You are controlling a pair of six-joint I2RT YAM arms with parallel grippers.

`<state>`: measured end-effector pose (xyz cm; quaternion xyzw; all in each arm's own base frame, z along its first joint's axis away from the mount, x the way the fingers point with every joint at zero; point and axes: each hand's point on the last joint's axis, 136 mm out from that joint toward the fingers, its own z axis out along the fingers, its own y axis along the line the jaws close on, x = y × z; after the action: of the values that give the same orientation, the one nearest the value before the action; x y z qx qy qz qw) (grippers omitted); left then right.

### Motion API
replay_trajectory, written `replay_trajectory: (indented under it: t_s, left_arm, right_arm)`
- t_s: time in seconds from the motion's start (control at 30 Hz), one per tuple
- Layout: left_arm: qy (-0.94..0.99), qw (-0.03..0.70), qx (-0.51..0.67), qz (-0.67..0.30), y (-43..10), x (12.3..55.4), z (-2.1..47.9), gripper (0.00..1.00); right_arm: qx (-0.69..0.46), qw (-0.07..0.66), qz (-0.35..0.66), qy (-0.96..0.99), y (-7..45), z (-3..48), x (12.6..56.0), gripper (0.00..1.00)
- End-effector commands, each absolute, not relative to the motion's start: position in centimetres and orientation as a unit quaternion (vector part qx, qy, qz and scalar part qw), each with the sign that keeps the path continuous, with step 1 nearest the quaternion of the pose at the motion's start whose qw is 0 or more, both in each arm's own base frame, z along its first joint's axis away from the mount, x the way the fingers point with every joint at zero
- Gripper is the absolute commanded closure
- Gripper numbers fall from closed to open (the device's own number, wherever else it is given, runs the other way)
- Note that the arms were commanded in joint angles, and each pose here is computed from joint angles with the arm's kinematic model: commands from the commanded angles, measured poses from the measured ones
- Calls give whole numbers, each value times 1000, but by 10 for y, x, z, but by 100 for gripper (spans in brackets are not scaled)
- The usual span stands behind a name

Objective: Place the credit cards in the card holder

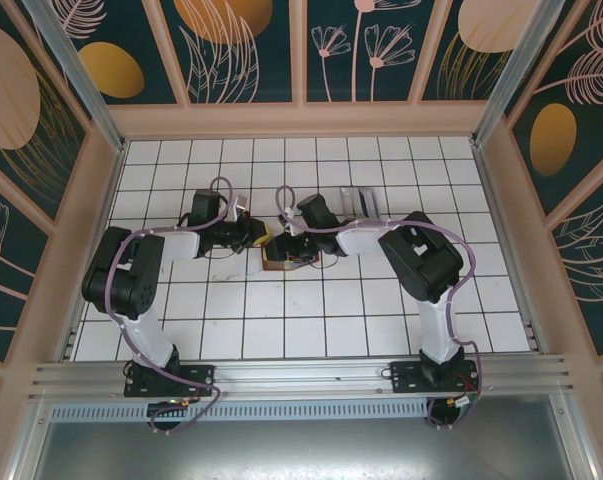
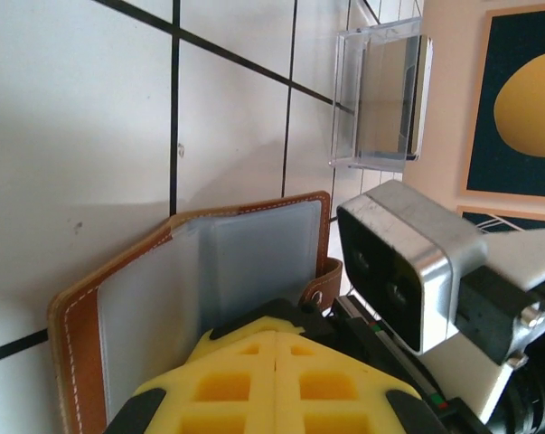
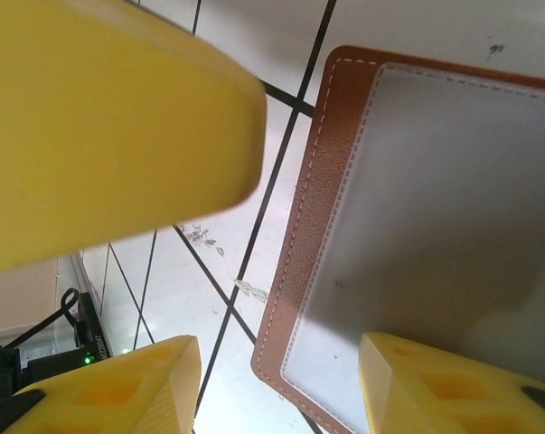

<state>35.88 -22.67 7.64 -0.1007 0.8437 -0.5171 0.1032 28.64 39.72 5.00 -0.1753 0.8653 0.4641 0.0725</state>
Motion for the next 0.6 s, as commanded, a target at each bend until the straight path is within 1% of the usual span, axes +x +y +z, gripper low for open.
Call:
replay_trajectory:
  t_s: [0.0, 0.2, 0.33, 0.43, 0.57]
  left_arm:
    - [843, 89, -90, -522, -236, 360, 71, 100]
    - [858, 63, -99, -501, -235, 350, 38, 100]
    - [878, 57, -100, -464, -227, 347, 18, 100]
    - [886, 58, -101, -448, -224, 347, 11, 100]
    - [890, 63, -93, -441, -223, 348, 11, 100]
  right_arm:
    - [-176, 65, 471, 862, 397, 42, 281, 50]
    - [-176, 72, 471, 862, 397, 44, 284, 50]
    - [-174, 87, 473, 859, 396, 50, 287, 50]
    - [-172, 118, 480, 852, 393, 69, 292, 48]
    - [-168, 174, 480, 843, 381, 113, 305, 45]
